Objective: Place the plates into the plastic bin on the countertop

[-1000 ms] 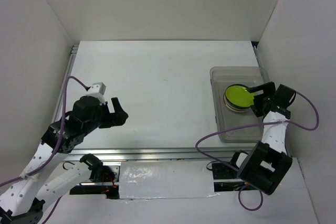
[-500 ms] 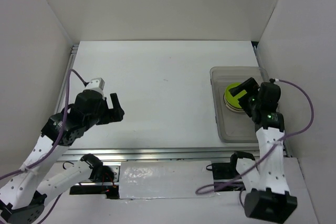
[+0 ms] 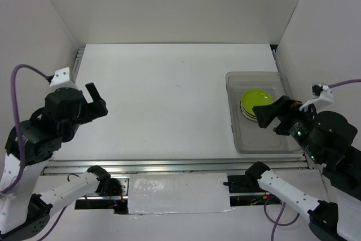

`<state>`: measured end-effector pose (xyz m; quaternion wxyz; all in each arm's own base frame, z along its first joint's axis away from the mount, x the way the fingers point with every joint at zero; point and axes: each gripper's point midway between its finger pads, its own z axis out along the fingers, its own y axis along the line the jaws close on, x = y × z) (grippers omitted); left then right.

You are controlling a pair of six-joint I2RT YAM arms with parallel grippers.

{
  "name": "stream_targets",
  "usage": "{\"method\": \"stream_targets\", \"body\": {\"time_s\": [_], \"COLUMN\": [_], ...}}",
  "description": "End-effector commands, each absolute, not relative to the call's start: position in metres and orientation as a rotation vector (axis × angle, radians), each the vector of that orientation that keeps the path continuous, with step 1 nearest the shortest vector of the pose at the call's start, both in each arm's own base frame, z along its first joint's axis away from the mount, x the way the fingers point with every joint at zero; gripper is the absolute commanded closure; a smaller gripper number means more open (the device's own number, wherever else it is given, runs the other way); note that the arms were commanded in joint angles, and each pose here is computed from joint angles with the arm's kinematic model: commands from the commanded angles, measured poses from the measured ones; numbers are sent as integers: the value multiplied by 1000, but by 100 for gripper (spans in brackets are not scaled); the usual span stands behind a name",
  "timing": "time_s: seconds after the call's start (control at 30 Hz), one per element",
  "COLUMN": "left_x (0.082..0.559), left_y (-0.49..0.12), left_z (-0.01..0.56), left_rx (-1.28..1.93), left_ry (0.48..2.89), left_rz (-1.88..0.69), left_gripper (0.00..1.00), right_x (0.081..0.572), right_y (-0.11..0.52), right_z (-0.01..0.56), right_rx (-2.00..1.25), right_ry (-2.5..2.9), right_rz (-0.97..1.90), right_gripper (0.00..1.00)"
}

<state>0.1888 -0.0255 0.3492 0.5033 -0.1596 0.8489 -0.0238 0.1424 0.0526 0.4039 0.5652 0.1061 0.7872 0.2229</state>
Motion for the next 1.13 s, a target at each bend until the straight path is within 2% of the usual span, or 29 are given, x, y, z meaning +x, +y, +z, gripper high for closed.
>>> {"method": "stream_targets", "body": {"time_s": [0.0,0.1,0.3,0.57,1.1], "left_x": [159,142,123,111,107], "left_y": [1,10,7,9,13], "left_z": [349,336,320,315,314], "left_rx": [-435,-423,-382,-390,-404], "left_ry": [2028,2050,2061,2041,2019], "left_rz": [-22,-10,-106,-164,-173], "left_gripper": [1,1,1,1,1], "right_x": [114,94,65,66,59], "right_y": [20,1,-9,8,-4], "right_z": [366,367,378,362,365], "right_rx": [232,216,207,172,224], "right_ry": [1967,1944,1838,1873,1839], "right_rz": [357,299,371,429,409], "right_gripper": [0,0,0,0,0]}}
